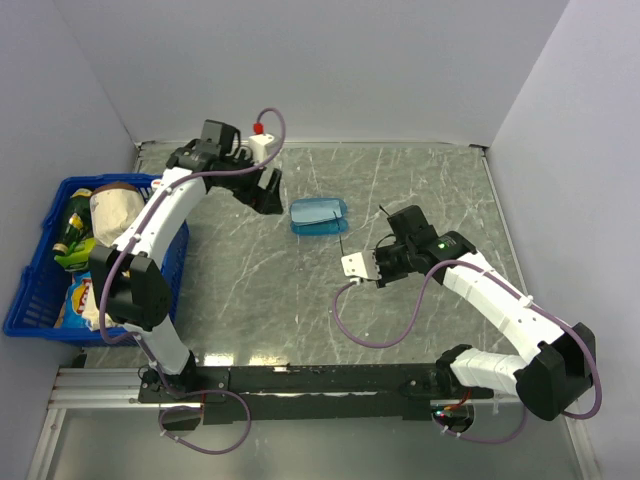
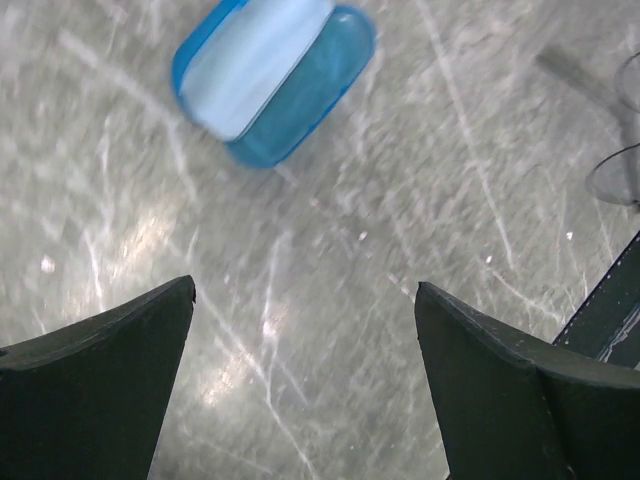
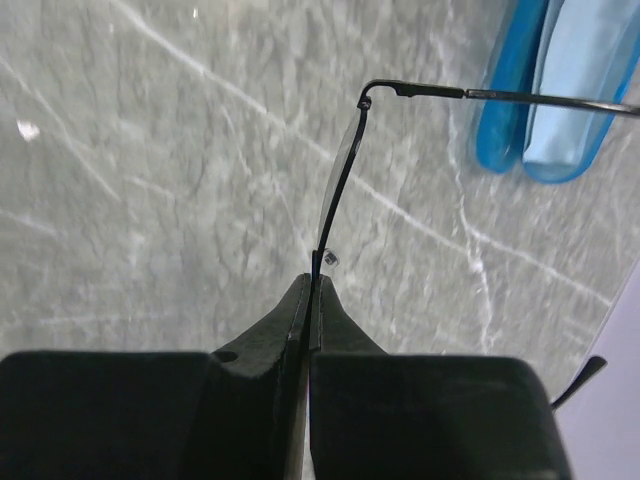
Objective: Organize the sunglasses
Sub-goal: Fold the left temple of the sunglasses with the sunglasses.
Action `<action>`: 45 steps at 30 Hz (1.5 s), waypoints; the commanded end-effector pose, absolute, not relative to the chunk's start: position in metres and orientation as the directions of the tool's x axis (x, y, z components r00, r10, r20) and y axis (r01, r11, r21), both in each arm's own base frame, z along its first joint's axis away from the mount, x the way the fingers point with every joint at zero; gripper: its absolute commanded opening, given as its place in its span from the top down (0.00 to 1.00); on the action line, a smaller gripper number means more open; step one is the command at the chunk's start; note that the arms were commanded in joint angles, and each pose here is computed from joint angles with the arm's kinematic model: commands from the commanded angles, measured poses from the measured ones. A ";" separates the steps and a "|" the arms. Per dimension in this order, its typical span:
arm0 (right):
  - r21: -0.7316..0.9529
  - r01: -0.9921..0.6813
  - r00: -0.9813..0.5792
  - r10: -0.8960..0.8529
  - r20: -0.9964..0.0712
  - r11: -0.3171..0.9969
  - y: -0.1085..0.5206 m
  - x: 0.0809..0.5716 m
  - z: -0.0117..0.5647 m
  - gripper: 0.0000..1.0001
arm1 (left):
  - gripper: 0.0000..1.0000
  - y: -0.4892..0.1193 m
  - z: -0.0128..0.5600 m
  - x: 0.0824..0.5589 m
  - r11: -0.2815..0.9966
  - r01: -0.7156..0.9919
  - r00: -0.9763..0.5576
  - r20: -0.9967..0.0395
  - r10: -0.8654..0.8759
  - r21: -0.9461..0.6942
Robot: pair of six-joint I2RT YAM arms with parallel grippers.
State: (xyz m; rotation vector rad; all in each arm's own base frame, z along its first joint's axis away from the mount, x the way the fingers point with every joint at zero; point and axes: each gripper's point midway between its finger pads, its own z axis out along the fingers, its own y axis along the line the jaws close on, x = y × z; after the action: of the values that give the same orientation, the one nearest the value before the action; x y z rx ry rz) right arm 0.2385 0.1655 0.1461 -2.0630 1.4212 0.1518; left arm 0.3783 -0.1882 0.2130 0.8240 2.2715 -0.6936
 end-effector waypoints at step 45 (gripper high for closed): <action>-0.552 -0.822 0.459 -0.737 -0.496 -0.139 0.208 0.243 0.156 1.00 | 0.04 -0.291 0.202 0.322 0.575 0.794 -0.575 -0.553 0.603 -0.198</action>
State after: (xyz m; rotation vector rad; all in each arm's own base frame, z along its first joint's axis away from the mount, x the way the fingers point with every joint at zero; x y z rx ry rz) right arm 0.2380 0.2002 0.1533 -1.9149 1.3368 0.1475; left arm 0.3274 -0.2800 0.2057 1.0878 2.3664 -0.6003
